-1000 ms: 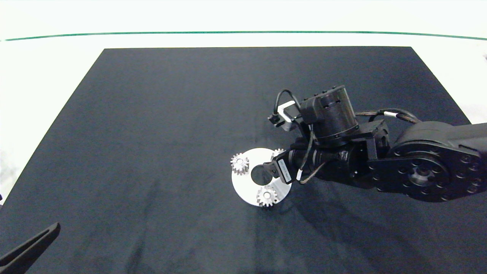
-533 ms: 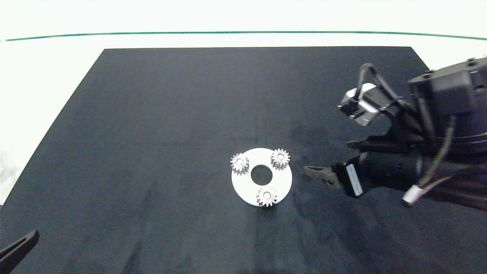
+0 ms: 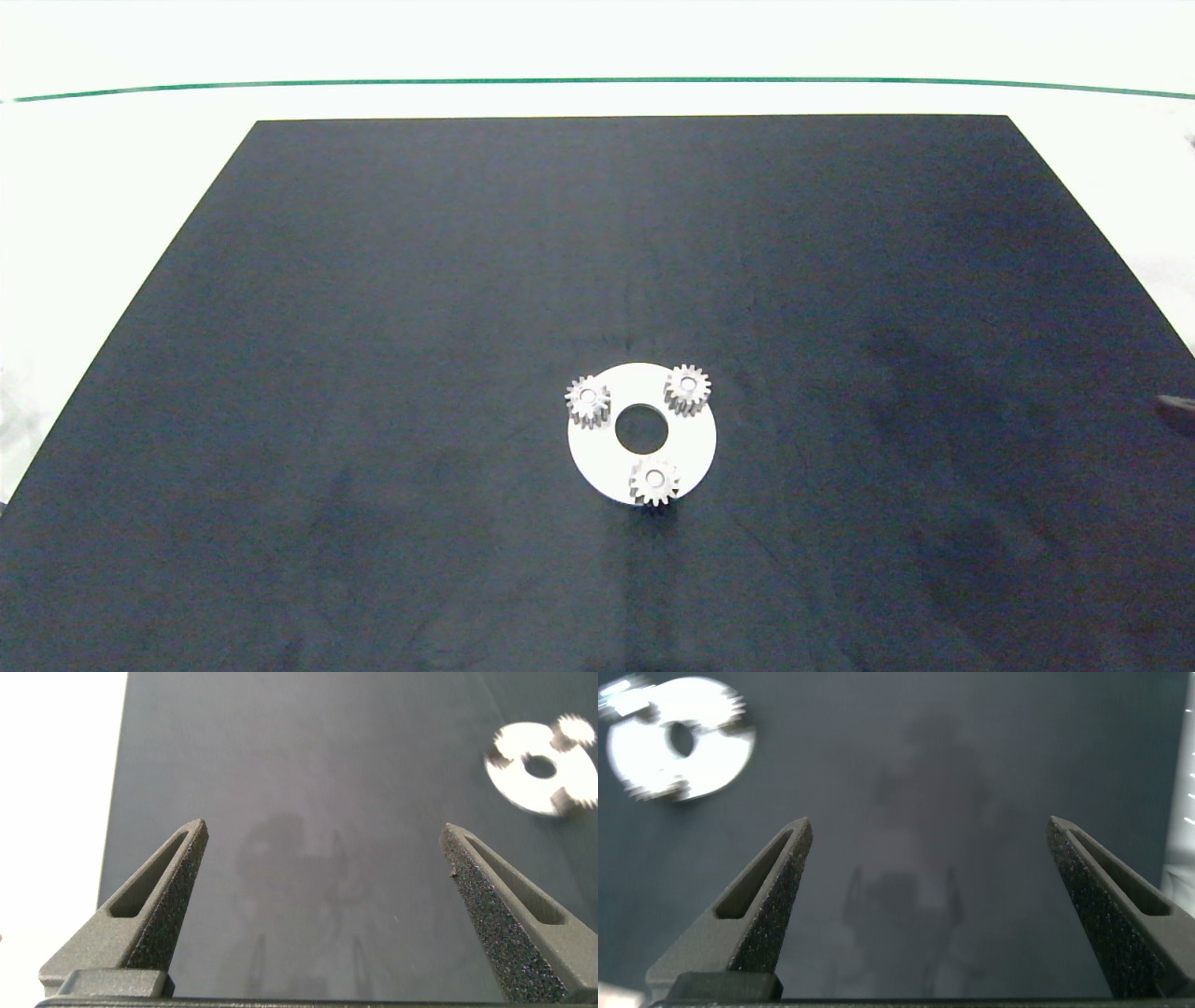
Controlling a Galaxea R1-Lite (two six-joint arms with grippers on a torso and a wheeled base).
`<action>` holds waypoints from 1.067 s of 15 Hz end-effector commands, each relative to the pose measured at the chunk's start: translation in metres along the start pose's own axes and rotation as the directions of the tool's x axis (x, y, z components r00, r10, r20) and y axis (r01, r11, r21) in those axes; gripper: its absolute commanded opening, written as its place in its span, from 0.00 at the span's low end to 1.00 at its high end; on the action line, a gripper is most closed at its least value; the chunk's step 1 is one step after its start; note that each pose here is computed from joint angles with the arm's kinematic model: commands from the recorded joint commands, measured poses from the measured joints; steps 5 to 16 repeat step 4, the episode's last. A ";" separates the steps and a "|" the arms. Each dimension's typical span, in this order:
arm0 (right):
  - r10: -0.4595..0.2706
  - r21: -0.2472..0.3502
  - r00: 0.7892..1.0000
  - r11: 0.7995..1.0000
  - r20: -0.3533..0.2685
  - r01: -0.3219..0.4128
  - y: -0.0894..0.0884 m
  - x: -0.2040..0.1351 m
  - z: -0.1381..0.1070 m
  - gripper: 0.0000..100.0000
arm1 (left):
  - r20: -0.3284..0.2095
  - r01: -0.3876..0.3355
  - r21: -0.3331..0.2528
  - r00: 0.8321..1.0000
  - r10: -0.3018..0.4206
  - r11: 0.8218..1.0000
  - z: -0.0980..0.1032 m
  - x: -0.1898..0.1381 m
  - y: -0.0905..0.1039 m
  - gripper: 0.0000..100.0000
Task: Install three planetary gears onto the carrier pins
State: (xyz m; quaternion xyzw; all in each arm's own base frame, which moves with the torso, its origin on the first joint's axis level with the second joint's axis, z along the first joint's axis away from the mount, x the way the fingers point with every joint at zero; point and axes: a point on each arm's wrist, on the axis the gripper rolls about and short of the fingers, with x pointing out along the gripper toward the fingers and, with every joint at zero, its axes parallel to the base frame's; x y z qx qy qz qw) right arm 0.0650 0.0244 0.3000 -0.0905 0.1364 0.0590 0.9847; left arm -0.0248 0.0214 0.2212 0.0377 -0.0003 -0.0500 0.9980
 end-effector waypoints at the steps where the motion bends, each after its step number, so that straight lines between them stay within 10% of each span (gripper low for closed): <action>1: -0.181 0.119 0.973 0.979 0.144 0.165 -0.023 -0.066 -0.025 1.00 | 0.067 -0.140 -0.024 0.988 0.141 0.990 0.013 -0.015 0.000 1.00; 4: -0.296 0.181 0.936 0.948 0.191 0.263 -0.022 -0.093 -0.052 1.00 | 0.139 -0.271 -0.004 0.953 0.269 0.962 0.011 -0.037 -0.003 1.00; 16: -0.296 0.181 0.936 0.948 0.191 0.263 -0.022 -0.093 -0.052 1.00 | 0.139 -0.271 -0.004 0.953 0.269 0.962 0.011 -0.037 -0.003 1.00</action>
